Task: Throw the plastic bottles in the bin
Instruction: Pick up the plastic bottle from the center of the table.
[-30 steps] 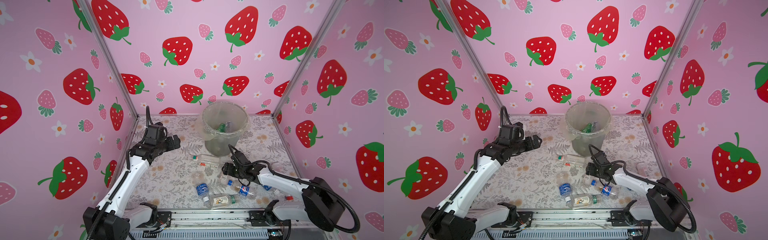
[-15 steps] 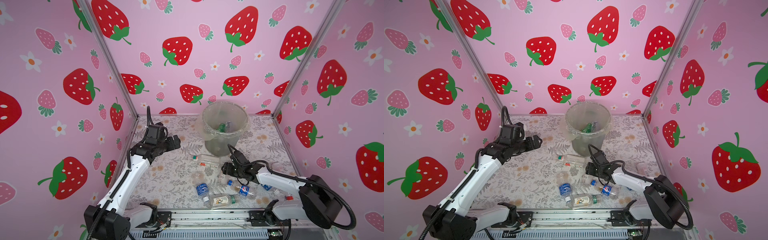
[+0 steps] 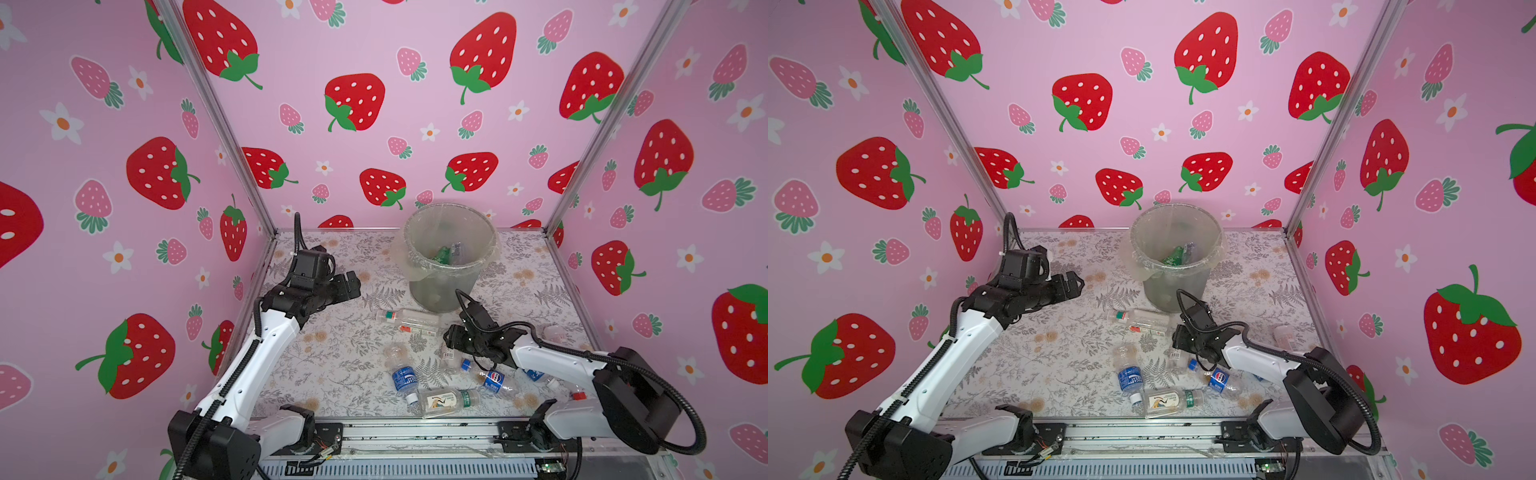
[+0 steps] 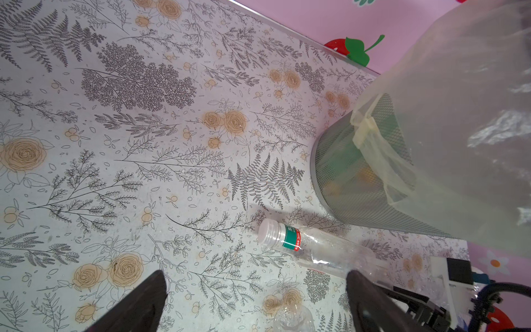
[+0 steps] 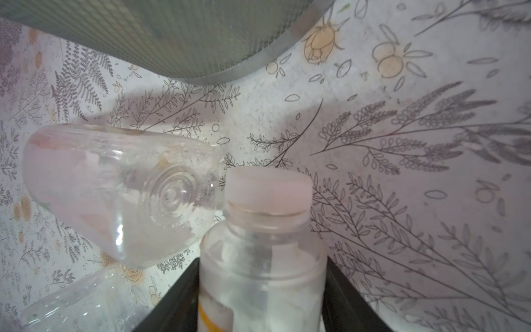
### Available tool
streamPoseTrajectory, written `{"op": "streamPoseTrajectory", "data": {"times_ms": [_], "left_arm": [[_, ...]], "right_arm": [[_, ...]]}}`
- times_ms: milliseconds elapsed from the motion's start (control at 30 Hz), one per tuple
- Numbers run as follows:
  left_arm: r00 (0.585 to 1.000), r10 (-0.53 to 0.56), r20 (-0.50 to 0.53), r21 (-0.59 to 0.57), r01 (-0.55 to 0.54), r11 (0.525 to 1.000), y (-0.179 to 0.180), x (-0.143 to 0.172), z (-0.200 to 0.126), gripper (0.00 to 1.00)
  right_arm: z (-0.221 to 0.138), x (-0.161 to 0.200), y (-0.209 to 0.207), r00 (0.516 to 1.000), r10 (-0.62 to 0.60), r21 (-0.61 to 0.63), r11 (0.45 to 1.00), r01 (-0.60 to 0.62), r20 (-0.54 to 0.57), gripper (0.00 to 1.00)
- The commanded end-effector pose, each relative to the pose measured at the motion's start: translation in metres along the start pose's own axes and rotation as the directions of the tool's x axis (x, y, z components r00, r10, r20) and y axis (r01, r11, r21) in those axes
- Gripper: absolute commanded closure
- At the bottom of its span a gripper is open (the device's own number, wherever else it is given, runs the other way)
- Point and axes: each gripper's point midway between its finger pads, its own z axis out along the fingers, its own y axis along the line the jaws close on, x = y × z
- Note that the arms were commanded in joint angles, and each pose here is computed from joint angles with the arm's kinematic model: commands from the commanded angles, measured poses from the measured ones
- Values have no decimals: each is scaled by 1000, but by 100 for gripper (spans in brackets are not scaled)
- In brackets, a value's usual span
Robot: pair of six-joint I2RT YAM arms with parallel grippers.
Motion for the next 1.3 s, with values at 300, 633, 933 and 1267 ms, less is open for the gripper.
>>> {"op": "streamPoseTrajectory", "data": {"times_ms": [300,633,933,1267], "left_arm": [[1000,3,9,-21,-3,1000,2,-7,-1,1],[1000,2,-12,-27,-2,1000,3,-4,2,1],[999,-8,-49,-26,7,1000,3,0,10,1],[999,-10,-48,-28,8,1000,4,-1,11,1]], "right_arm": [[-51,-37,15,975,75,-117,992,-52,209,39],[-96,-49,5,934,70,-150,989,-18,351,39],[-170,-70,-26,817,60,-102,995,-1,573,39],[-231,-86,-41,715,0,-29,999,28,699,39]]}}
